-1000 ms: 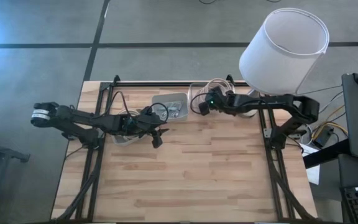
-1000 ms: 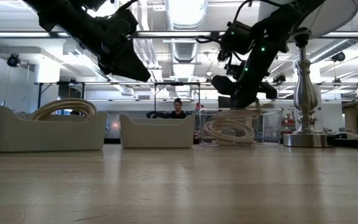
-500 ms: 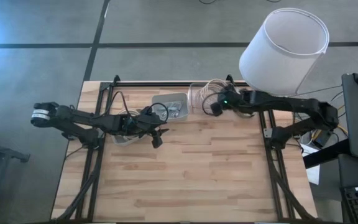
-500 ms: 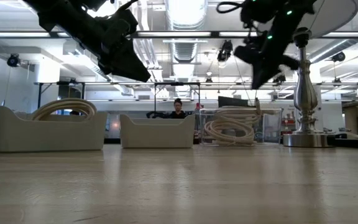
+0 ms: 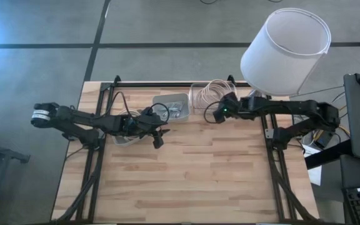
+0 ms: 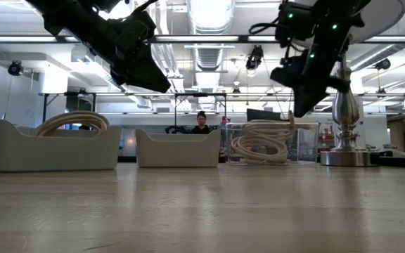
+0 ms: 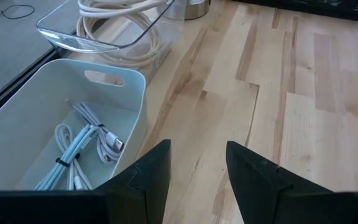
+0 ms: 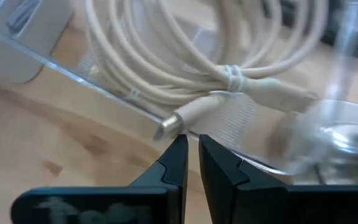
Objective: Pick & Place USB Port
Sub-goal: Put the light brown HDMI cable into the transparent bin
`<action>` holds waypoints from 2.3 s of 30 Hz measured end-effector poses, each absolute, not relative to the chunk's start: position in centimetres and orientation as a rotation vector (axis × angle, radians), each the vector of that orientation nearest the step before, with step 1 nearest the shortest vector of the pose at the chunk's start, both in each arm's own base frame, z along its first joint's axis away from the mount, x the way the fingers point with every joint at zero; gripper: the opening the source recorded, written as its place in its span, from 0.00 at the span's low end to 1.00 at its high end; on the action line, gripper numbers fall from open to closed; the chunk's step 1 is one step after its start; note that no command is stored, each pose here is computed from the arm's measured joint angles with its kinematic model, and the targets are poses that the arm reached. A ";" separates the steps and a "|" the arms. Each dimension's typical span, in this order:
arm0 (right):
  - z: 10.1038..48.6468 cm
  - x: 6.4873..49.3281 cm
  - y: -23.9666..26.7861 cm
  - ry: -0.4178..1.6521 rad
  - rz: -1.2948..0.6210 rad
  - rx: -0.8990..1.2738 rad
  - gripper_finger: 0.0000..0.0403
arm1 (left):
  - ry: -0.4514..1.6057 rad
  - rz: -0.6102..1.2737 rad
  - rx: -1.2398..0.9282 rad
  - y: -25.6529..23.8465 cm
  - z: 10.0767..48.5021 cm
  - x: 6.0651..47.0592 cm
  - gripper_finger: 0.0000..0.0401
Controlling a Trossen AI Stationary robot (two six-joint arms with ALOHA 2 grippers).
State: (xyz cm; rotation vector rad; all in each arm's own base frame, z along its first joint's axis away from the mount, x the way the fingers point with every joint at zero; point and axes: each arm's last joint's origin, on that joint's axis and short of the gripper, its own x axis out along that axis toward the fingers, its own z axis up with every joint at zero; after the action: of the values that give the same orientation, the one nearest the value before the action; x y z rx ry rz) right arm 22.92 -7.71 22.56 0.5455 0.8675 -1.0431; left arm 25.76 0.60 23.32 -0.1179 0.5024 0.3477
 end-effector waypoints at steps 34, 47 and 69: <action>20.2 26.2 -12.4 0.692 -1.115 0.469 0.09 | 0.509 0.335 -0.071 0.6 23.3 25.8 0.39; 19.8 26.7 -14.0 0.662 -1.038 0.517 0.09 | 0.510 0.334 -0.067 0.6 23.3 25.8 0.39; 28.6 23.3 -10.0 0.391 -0.807 0.446 0.09 | 0.509 0.332 -0.078 0.6 23.3 25.8 0.40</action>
State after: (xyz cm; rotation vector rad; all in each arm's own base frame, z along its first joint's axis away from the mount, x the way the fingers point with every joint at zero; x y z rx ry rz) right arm 23.26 -9.95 28.63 0.4459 0.3914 -0.8068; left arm 25.77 0.58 23.33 -0.0784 0.5091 0.3323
